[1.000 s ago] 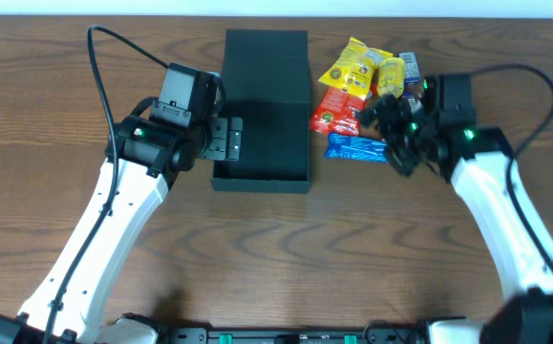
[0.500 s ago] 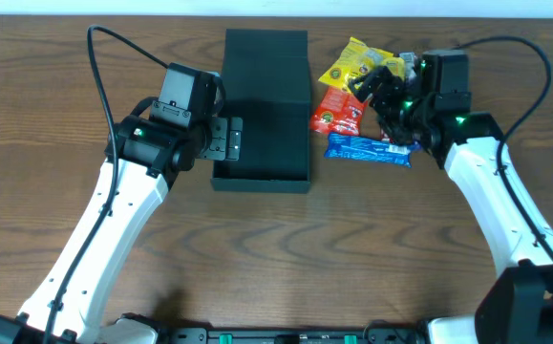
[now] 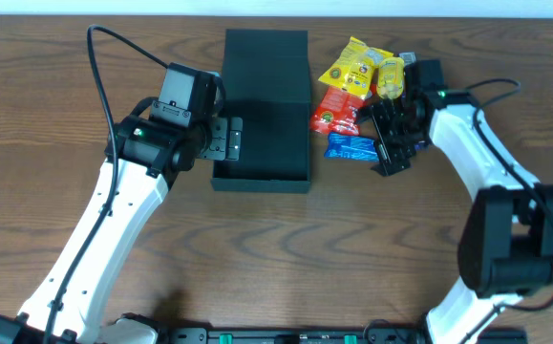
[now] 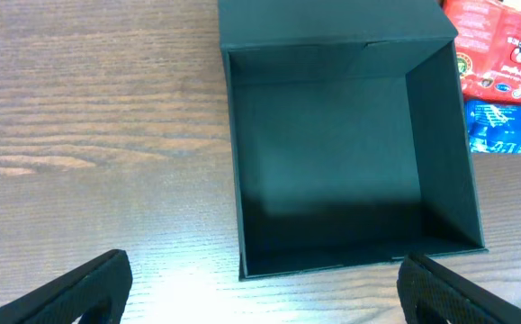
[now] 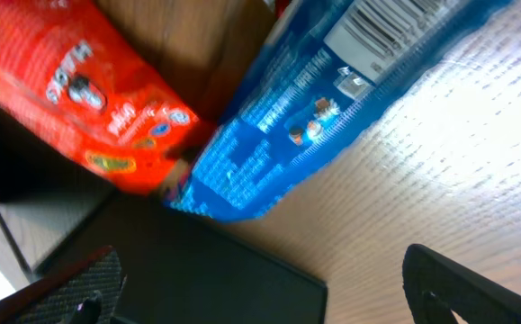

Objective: Pack container
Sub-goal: 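Grasp the blue snack pack with the right gripper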

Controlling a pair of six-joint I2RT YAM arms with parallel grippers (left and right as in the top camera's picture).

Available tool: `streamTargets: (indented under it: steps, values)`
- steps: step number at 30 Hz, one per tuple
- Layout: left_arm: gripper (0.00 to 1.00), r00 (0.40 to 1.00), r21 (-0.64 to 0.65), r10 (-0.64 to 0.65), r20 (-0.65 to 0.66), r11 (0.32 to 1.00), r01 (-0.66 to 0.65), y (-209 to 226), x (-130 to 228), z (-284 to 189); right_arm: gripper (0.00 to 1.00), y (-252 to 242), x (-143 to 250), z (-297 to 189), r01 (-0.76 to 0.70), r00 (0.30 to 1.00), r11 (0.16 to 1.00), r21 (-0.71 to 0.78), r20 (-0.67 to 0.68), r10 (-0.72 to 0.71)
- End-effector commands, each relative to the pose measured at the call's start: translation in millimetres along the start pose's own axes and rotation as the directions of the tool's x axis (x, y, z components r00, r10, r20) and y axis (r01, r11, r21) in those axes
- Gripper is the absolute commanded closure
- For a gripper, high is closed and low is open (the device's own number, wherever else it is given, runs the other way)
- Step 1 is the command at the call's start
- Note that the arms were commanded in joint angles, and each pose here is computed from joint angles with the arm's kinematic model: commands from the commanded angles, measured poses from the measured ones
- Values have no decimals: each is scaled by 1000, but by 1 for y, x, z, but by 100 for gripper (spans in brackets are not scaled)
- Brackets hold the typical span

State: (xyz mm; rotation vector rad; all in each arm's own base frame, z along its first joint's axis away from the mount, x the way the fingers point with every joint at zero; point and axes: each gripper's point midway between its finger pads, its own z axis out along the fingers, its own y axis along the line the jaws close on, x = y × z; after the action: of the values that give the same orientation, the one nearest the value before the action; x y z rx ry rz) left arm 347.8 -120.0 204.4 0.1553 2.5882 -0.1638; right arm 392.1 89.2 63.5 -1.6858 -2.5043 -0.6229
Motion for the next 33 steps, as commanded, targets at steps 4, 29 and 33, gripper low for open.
streamTargets:
  steps: [4, 29, 33]
  values:
    - [5, 1000, -1, 15, 7, 1000, -15, 1, -3, -2, 2, 15, -21, -1, -47, 996, 998, 38, 71, 44]
    - [5, 1000, -1, 15, 7, 1000, -15, 0, -3, -2, 9, -24, -47, 36, -107, 986, 969, 224, 146, 75]
    - [5, 1000, 0, 15, 7, 1000, -15, 0, -3, -2, 14, -25, -52, 37, -108, 983, 967, 229, 171, 69]
